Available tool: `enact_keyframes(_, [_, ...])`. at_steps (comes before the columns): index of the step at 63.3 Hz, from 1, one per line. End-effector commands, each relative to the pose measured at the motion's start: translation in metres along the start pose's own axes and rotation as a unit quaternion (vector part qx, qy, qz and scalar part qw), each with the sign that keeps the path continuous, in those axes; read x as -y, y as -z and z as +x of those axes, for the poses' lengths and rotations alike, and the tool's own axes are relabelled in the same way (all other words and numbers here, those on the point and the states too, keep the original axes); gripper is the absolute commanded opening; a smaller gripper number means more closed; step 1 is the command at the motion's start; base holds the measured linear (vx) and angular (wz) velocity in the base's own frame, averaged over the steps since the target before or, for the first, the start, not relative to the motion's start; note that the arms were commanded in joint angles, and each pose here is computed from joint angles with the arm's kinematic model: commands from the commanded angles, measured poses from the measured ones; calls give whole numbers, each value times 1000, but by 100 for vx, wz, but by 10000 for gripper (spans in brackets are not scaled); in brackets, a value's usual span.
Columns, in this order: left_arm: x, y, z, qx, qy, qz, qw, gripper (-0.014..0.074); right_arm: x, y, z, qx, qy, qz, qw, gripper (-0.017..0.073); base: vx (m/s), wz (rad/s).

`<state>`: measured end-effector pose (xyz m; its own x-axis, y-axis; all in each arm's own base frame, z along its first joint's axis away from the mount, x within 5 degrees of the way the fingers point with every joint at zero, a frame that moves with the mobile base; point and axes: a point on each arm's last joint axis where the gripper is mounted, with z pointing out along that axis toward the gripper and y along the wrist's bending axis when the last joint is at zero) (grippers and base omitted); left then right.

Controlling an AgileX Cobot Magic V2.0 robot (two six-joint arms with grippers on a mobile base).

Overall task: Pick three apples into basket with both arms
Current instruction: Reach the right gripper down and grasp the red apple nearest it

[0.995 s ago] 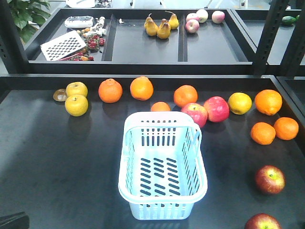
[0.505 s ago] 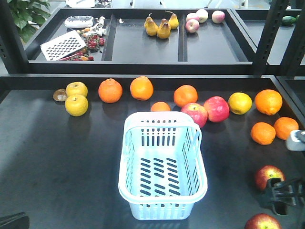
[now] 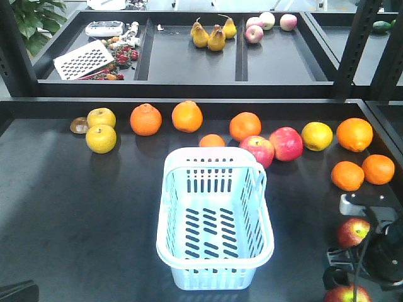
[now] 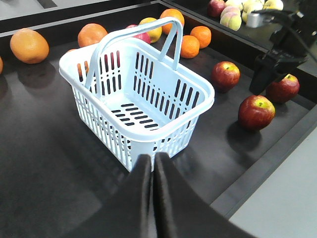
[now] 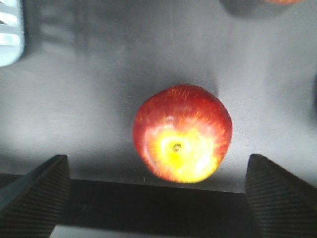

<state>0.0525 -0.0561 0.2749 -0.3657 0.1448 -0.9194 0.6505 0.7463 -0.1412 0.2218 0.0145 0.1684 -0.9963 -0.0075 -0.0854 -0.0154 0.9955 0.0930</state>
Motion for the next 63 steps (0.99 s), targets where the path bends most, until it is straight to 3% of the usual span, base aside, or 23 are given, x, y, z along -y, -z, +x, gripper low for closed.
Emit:
enact_keyframes(1, [0,2,-12,33,14,-2,999,-8,2,-1,-10,12,-3,4,1000,668,0,0])
enact_keyframes(43, [1,2,-11,28,14,1,1000,-8,9,-63,-14,-83,-11,17,996,619,0,0])
enact_keyframes(52, [1,2,-10,25,14,2,1000,-8,9,-59,-15,-76,-4,16,997,466,0,0])
enact_keyframes(63, [1,2,-10,25,13,2,1000,-8,6,-31,-16,-27,8,15,1000,130,0,0])
